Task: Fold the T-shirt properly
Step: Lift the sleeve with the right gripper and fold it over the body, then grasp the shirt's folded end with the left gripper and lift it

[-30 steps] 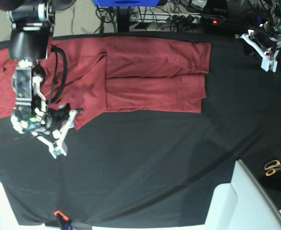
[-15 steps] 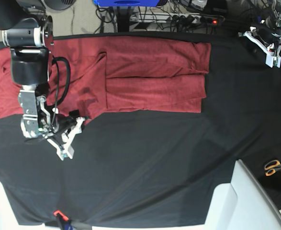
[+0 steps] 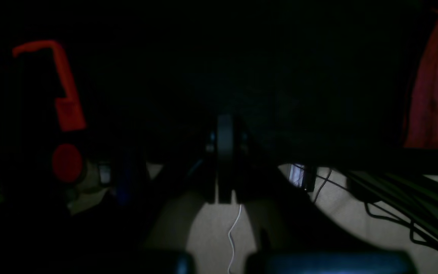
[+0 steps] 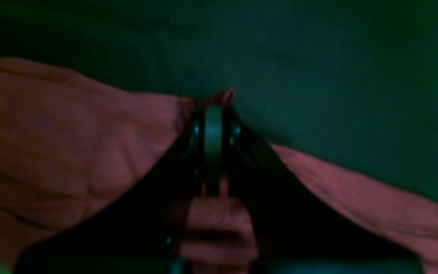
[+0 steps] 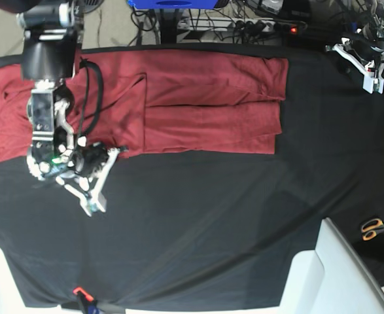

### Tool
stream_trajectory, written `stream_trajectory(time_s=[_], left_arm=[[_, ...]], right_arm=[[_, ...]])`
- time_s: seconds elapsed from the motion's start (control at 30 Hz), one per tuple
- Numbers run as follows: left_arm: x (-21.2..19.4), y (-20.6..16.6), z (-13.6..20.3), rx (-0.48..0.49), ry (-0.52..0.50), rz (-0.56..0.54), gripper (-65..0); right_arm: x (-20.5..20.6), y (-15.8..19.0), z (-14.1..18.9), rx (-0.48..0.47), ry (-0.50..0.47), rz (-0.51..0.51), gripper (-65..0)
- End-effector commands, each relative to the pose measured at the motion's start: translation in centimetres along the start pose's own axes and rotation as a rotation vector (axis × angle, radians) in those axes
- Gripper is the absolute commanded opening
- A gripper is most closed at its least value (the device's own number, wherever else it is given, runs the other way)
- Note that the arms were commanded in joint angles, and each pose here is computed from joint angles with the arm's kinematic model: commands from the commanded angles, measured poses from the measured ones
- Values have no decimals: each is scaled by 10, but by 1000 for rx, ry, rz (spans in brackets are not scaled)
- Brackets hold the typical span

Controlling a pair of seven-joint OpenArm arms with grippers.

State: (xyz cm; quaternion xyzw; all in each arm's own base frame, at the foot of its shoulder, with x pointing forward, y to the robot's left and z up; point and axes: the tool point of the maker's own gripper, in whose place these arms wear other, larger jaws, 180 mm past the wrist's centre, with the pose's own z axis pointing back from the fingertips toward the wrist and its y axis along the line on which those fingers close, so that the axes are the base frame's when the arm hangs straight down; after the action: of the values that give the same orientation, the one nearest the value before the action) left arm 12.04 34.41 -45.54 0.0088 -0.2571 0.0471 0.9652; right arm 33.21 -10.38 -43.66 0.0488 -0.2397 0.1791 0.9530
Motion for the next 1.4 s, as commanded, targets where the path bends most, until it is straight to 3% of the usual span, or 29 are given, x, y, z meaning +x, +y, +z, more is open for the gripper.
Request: stream_trajectory(time_s=[0.0, 0.27, 0.57, 1.0, 1.37], left_arm=[[10, 6, 5, 8, -29, -17, -650], [19, 5, -1, 3, -45, -4, -650], [19, 5, -5, 1, -46, 8, -650], [19, 6, -5, 2, -45, 7, -650], [18, 5, -5, 0, -42, 6, -650]], right_arm=[[8, 12, 8, 17, -32, 22, -648], [-3, 101, 48, 114, -73, 168, -648], [-5, 192, 58, 277, -99, 384, -648], [8, 248, 49, 357, -95, 609, -648], [10, 282, 46, 427, -164, 695, -648]])
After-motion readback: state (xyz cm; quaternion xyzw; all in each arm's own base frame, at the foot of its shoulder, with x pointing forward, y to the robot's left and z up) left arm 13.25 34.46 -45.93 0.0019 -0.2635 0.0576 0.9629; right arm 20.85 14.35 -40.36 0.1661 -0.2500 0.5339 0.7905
